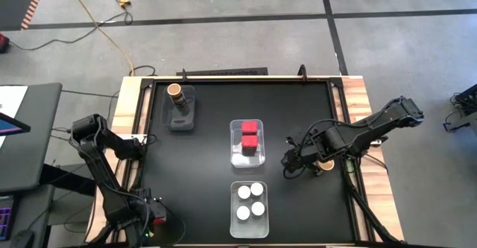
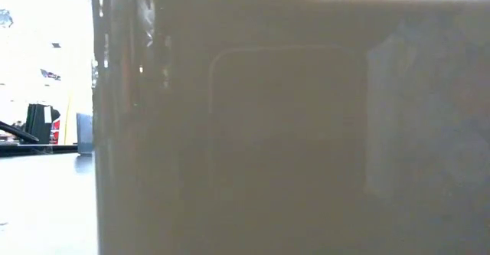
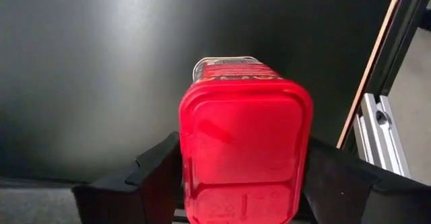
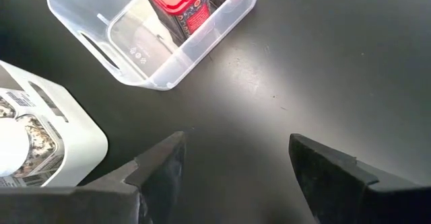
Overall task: Sort spices by type
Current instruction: Put the red seasoning can into the transparent bin
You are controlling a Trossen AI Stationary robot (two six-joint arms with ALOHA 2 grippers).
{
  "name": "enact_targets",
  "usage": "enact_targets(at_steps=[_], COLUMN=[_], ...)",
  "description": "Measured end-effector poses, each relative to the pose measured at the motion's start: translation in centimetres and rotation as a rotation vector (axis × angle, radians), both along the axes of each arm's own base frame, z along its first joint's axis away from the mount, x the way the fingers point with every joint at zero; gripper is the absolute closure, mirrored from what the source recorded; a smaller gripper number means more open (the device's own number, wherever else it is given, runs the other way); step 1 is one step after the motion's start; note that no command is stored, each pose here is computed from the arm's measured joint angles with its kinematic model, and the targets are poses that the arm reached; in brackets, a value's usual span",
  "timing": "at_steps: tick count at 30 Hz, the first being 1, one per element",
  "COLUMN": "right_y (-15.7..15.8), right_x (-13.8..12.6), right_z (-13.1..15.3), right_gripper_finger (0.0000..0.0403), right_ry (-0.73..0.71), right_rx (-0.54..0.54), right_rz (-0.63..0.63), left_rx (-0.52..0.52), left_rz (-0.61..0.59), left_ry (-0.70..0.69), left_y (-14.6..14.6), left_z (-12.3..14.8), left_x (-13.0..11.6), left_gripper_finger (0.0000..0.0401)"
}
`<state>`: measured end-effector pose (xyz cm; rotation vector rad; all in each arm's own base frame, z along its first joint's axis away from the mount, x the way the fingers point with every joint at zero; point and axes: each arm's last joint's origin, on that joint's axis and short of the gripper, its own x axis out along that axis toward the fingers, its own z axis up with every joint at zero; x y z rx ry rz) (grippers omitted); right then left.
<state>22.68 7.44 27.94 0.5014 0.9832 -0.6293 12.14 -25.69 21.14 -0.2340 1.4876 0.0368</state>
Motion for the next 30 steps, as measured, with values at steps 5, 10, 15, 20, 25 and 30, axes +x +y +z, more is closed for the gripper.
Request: enact_targets(at_steps=[5,10,15,20,25,30], right_y=[0.0,0.0,0.0,0.1,0.5,1.1], right_x=[0.1,0.1,0.1,0.1,0.0,-0.2], right_z=[0.0,0.0,0.0,0.0,0.0,0.0], right_gripper_finger=[0.0111,0.0111,0.0111,0.0111,0.0111,0.0111], right_ry=[-0.01,-0.011,-0.008,-0.007,0.003,0.025], right_rx=[0.004,0.004,0.0,-0.004,-0.02,-0.057], right_rz=[0.0,0.001,0.011,0.021,0.078,0.179], left_rx=[0.003,0.003,0.003,0.012,-0.012,-0.014], left_rz=[-0.011,-0.01,-0.001,0.028,0.097,0.111], left_ry=[-0.004,-0.004,-0.003,0.005,0.039,0.03], left_y=[0.0,0.1,0.1,0.3,1.6,4.0], left_z=[0.0,0.0,0.0,0.1,0.9,2.2], left_x=[0.0,0.2,0.2,0.4,1.8,3.5], left_gripper_finger=[0.0141,0.0174,0.0189,0.0189,0.0186,0.0186])
